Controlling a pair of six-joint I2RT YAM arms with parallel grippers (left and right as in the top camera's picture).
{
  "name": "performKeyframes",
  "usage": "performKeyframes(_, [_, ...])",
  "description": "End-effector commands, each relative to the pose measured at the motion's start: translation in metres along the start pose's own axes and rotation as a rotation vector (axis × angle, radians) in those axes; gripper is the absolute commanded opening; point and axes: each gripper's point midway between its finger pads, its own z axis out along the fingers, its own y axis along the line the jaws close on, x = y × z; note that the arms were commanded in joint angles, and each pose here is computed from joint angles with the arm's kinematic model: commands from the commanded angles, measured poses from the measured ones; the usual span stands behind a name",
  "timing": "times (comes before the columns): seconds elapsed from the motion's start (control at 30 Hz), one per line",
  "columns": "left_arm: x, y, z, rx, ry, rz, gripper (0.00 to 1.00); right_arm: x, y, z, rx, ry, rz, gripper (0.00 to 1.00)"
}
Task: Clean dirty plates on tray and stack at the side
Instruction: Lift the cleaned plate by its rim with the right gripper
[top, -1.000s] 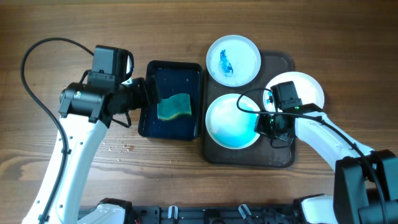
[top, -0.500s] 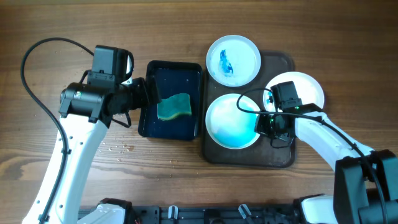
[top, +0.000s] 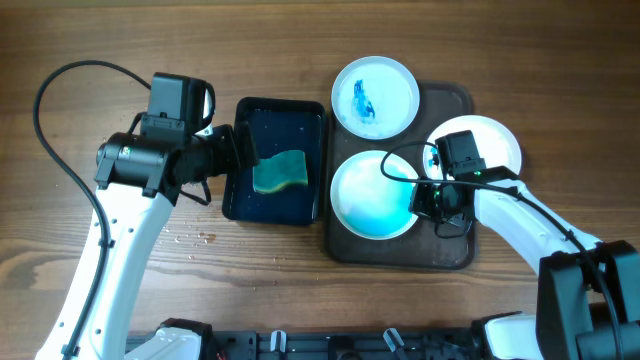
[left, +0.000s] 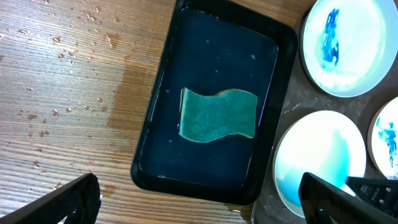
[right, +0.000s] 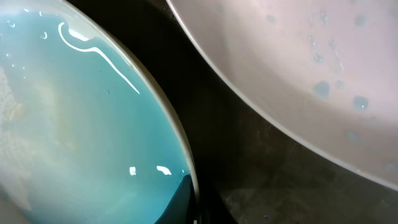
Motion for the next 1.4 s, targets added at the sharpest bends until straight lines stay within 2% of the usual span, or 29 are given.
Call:
performKeyframes(0.0, [-0.005, -0.002, -0.007, 0.014, -0.022, -0.001, 1.0, 0.008, -0.02, 0.009, 0.083, 0.021, 0.008, 0.04])
performKeyframes(0.63, [-0.001, 0.0, -0.009, 0.007, -0.011, -0.007, 1.0, 0.005, -0.018, 0.009, 0.076, 0.01, 0.003, 0.04])
performKeyframes(0.7, [-0.001, 0.011, -0.023, -0.039, -0.059, -0.06, 1.0, 0.001, -0.017, 0.009, 0.071, -0.005, -0.026, 0.04])
performKeyframes(0.9, [-0.001, 0.013, -0.048, -0.026, -0.131, -0.061, 1.0, -0.004, -0.007, 0.003, 0.038, -0.014, -0.082, 0.04])
performKeyframes(1.17, [0.005, 0.016, -0.049, -0.036, -0.111, -0.061, 1.0, -0.037, 0.029, -0.071, 0.008, -0.071, -0.225, 0.04])
performKeyframes(1.37, [0.005, 0.016, -0.049, -0.036, -0.11, -0.061, 1.0, -0.079, 0.084, -0.13, -0.088, -0.249, -0.318, 0.04])
